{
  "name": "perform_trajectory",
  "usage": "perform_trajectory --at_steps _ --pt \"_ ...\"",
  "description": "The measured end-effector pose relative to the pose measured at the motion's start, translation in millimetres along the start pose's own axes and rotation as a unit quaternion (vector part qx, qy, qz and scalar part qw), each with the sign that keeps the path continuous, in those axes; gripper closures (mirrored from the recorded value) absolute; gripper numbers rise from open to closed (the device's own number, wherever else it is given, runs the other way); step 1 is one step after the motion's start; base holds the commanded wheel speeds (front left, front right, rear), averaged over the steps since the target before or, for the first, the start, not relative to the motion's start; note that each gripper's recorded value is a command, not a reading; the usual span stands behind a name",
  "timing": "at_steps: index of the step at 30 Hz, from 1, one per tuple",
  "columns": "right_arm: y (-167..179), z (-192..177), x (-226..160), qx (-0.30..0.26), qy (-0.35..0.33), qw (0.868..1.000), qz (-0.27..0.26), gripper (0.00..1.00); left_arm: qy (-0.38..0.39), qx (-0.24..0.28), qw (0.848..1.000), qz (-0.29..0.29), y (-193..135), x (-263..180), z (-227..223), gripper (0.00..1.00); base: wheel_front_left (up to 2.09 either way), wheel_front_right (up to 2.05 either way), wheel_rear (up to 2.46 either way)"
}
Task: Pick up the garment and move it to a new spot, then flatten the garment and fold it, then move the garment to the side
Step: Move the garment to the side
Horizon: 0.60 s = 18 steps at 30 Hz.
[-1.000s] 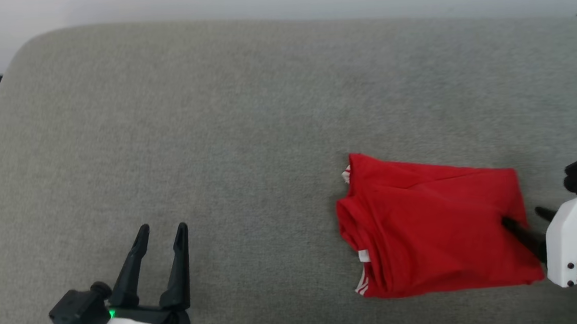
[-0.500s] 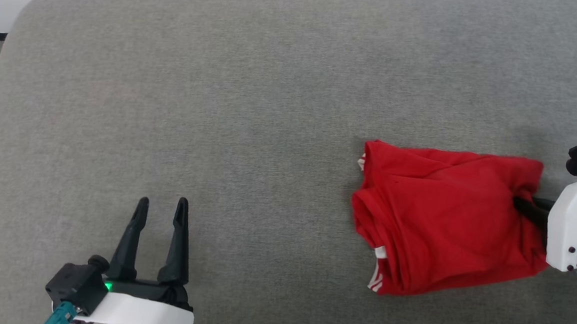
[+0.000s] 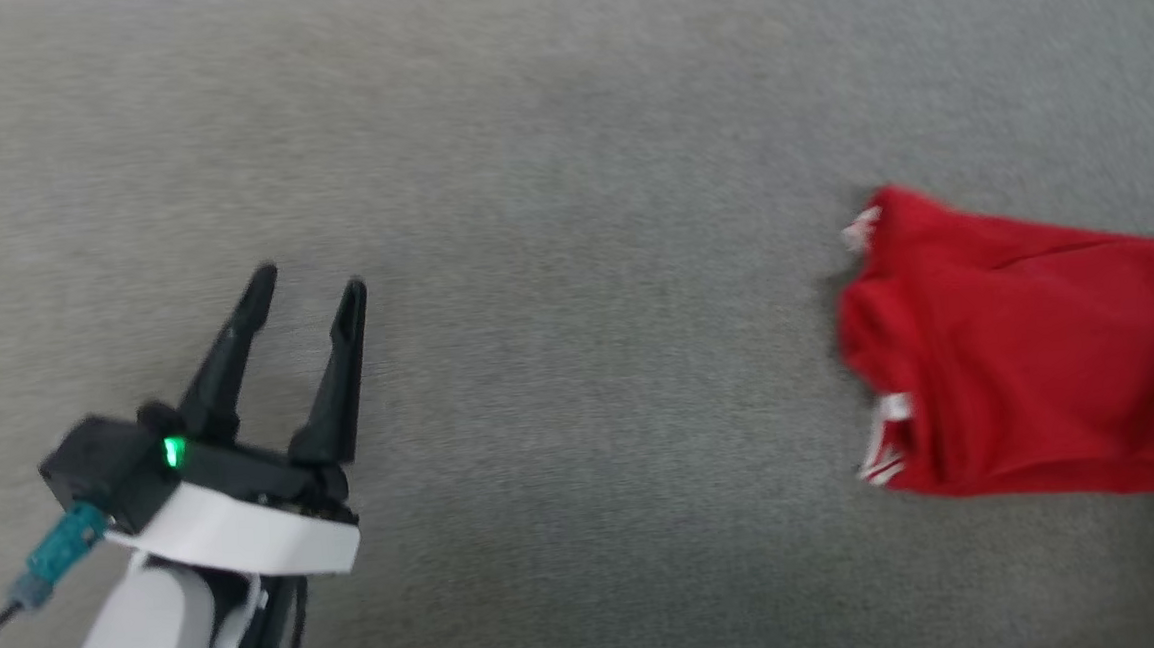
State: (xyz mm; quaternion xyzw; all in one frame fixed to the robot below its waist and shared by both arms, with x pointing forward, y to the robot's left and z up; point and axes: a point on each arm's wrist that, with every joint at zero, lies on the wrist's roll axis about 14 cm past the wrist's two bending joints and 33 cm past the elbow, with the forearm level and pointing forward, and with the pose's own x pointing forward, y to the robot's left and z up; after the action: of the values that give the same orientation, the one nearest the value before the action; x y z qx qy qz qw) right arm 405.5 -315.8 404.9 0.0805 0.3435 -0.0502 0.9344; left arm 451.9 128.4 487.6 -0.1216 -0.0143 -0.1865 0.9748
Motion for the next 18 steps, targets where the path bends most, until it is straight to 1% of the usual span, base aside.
perform_trajectory --at_steps 3,5,9,14,16,18 --pt "-42.2 -3.3 -8.8 0.019 -0.01 0.998 -0.061 1.0 -0.003 0.007 0.999 -0.04 -10.2 24.1 -2.6 0.0 0.0 0.0 0.0" --pt "-67.0 2.5 -13.3 0.026 -0.031 0.994 -0.101 1.0 -0.004 0.011 0.998 -0.062 -14.2 38.8 -5.1 0.0 0.0 0.0 0.0" --pt "-114.1 26.5 -22.9 0.015 -0.079 0.98 -0.183 1.0 -0.012 0.013 0.995 -0.094 -18.5 64.9 -9.6 0.0 0.0 0.0 0.0" --pt "-145.1 54.3 -19.5 0.0 -0.123 0.96 -0.252 1.0 -0.008 0.015 0.994 -0.112 -13.6 84.2 -23.5 0.0 0.0 0.0 0.0" --pt "-151.2 66.8 -14.7 -0.013 -0.139 0.952 -0.272 1.0 -0.003 0.019 0.993 -0.117 -10.6 89.2 -30.8 0.0 0.0 0.0 0.0" --pt "-153.1 70.8 -6.1 -0.02 -0.144 0.947 -0.285 1.0 -0.001 0.022 0.993 -0.119 -6.6 93.7 -35.6 0.0 0.0 0.0 0.0"
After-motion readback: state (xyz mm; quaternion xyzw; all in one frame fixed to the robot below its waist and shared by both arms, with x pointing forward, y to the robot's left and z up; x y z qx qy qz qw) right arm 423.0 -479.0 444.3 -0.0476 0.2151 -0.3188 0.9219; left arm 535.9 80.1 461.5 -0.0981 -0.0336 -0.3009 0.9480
